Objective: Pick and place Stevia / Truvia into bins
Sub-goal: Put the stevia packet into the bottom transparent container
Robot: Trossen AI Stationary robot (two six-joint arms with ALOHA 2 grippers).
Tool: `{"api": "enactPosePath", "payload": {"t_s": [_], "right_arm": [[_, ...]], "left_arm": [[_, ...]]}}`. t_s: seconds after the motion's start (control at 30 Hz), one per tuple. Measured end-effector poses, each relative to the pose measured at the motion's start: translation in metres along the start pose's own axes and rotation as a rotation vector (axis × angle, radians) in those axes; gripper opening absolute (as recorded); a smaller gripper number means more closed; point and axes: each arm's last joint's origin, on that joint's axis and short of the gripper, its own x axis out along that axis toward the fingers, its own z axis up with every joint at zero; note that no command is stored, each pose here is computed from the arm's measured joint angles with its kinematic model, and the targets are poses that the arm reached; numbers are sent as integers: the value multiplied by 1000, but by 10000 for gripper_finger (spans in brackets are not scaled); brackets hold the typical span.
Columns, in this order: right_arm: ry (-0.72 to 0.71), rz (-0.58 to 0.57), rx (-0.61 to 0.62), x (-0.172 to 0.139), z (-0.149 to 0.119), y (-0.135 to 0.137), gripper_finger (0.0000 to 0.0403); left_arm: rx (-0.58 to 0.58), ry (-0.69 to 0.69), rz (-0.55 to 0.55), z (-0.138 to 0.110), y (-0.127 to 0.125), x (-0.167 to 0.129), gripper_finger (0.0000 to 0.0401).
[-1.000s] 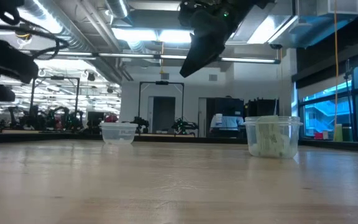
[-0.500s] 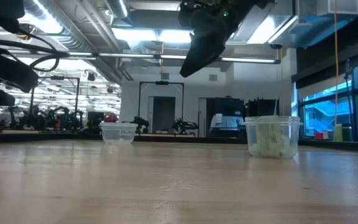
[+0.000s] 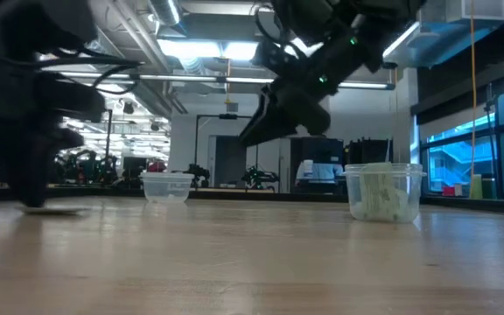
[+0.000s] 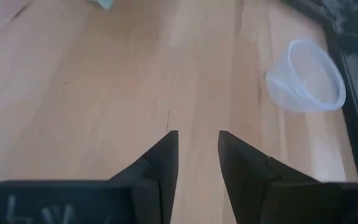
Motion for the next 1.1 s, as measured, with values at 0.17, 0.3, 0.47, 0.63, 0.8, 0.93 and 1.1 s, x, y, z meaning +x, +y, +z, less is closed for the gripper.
{"api": "enactPosePath", "payload": {"t_s": [0.17,0.3,0.47,0.63,0.8,0.93,1.1], "right_arm": [[-58,-10,-30,0,-2,8,118],[-110,63,-44,-1,3,13,118],[-143,114,-121,-2,6,22,118],[-175,113,-197,14,4,35,118],[-143,89,-297,37,-7,47,118],[-111,41,-379,50,-10,48,118],[-85,50,-479,63,-18,53,118]], "left_arm": [[38,-65,5,19,9,16,1],[41,-138,-2,33,16,25,2],[12,-196,29,43,27,32,1],[-25,-248,35,52,35,38,1],[-54,-276,30,57,41,42,2],[-52,-289,24,60,43,45,1],[-34,-302,17,62,45,47,2]]}}
